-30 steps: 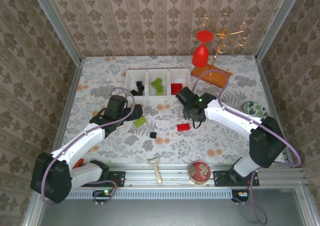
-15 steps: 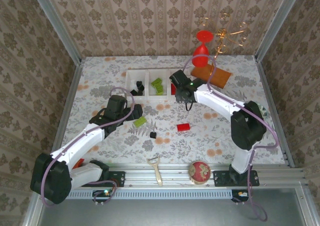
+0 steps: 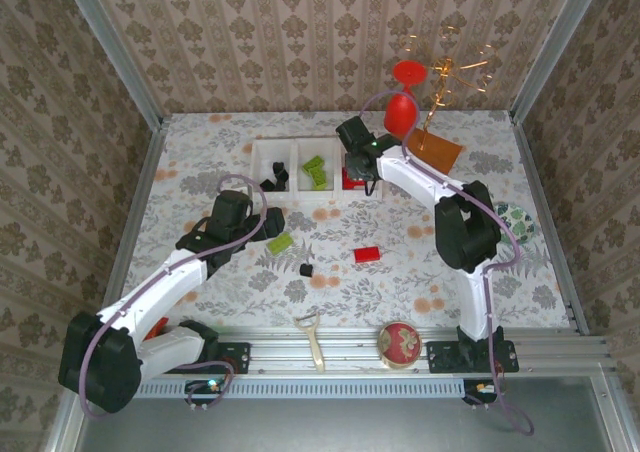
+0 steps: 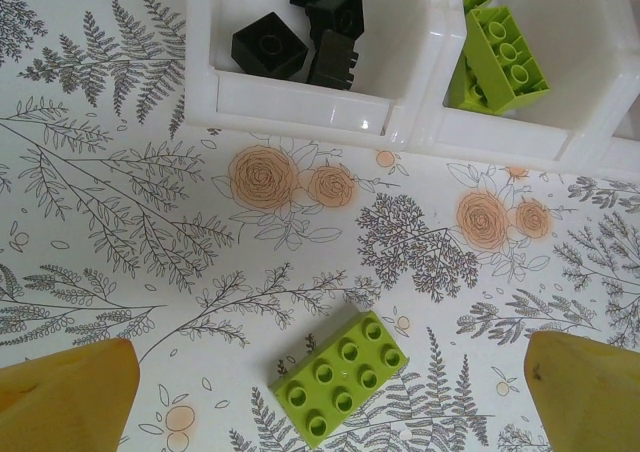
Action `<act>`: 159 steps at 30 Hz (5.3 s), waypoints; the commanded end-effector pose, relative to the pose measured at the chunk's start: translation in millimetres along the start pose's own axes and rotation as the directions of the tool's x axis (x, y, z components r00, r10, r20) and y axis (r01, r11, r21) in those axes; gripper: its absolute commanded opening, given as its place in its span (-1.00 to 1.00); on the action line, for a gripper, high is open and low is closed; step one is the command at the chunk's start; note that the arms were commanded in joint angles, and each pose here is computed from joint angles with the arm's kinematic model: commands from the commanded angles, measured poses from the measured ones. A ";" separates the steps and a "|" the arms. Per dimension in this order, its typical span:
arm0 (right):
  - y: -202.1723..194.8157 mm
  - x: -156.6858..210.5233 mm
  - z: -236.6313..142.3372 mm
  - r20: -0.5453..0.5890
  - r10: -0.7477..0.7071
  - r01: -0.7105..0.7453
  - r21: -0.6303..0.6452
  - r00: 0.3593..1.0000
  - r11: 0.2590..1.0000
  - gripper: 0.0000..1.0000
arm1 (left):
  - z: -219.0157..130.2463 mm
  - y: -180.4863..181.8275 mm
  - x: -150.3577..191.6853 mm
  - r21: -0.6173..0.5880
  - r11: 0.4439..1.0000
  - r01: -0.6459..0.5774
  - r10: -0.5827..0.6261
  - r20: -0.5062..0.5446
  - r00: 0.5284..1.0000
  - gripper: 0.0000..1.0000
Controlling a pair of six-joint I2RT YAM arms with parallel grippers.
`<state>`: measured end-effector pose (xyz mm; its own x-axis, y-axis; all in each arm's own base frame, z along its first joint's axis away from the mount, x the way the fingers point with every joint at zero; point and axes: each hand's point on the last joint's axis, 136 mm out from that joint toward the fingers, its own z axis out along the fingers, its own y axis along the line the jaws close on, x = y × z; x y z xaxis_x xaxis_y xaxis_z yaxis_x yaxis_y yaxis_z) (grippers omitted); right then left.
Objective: Sort the legos into containers by color
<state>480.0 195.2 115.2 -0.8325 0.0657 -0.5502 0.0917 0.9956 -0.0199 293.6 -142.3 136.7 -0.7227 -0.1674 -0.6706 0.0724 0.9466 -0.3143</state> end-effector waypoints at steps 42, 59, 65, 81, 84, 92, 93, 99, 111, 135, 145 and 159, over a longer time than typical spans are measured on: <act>-18.6 68.0 -64.9 -0.016 0.041 -0.042 -0.059 0.999 0.997 0.76 | 7.0 -77.9 131.1 0.149 0.952 -0.269 0.305 -0.344 0.888 0.78; -50.2 88.5 -72.5 -0.005 0.099 -0.099 0.024 0.995 0.995 1.00 | 17.1 -73.5 154.3 0.080 0.957 -0.277 0.284 -0.442 0.851 0.74; -50.9 88.8 -71.7 -0.005 0.107 -0.107 0.030 0.994 0.994 1.00 | 19.5 -71.7 157.1 0.065 0.958 -0.281 0.279 -0.458 0.844 0.74; -51.7 86.6 -71.1 -0.003 0.105 -0.105 0.040 0.994 0.994 1.00 | 30.1 -74.2 158.4 0.056 0.950 -0.309 0.297 -0.477 0.827 0.58; -52.4 87.4 -70.2 -0.005 0.104 -0.104 0.045 0.995 0.994 1.00 | 34.5 -74.4 155.4 0.045 0.946 -0.321 0.303 -0.474 0.827 0.47; -52.6 88.0 -69.7 -0.008 0.105 -0.104 0.047 0.994 0.993 1.00 | 42.8 -75.0 156.2 0.033 0.938 -0.344 0.315 -0.492 0.812 0.15; -52.8 87.8 -69.8 -0.006 0.105 -0.104 0.049 0.994 0.993 1.00 | 43.3 -74.0 157.1 0.029 0.938 -0.347 0.315 -0.496 0.809 0.11; -53.4 89.0 -69.4 -0.007 0.108 -0.107 0.049 0.994 0.993 1.00 | 43.5 -70.1 160.1 0.017 0.936 -0.351 0.311 -0.507 0.804 -0.13; -50.7 90.5 -69.4 -0.006 0.119 -0.119 0.030 0.993 0.993 1.00 | 34.2 -60.2 133.4 -0.038 0.936 -0.351 0.303 -0.422 0.854 -0.31; -18.0 92.9 -73.9 -0.008 0.081 -0.081 -0.030 0.997 0.996 1.00 | 38.1 17.7 -68.2 -0.197 0.968 -0.155 0.156 -0.011 0.988 -0.32; 1.4 98.1 -74.7 -0.022 0.054 -0.055 -0.067 0.998 0.996 1.00 | 91.8 23.2 -109.3 -0.220 0.960 -0.171 0.166 -0.040 0.985 -0.29; 26.4 114.6 -73.4 -0.048 0.006 -0.011 -0.101 0.999 0.995 1.00 | 138.5 30.4 -122.1 -0.278 0.940 -0.195 0.171 -0.109 0.979 -0.12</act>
<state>342.4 223.0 109.1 -0.8629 0.0503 -0.5028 0.0363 0.9986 0.0376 475.1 -137.9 112.9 -0.7646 0.0094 -0.6444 0.0226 0.9997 -0.0123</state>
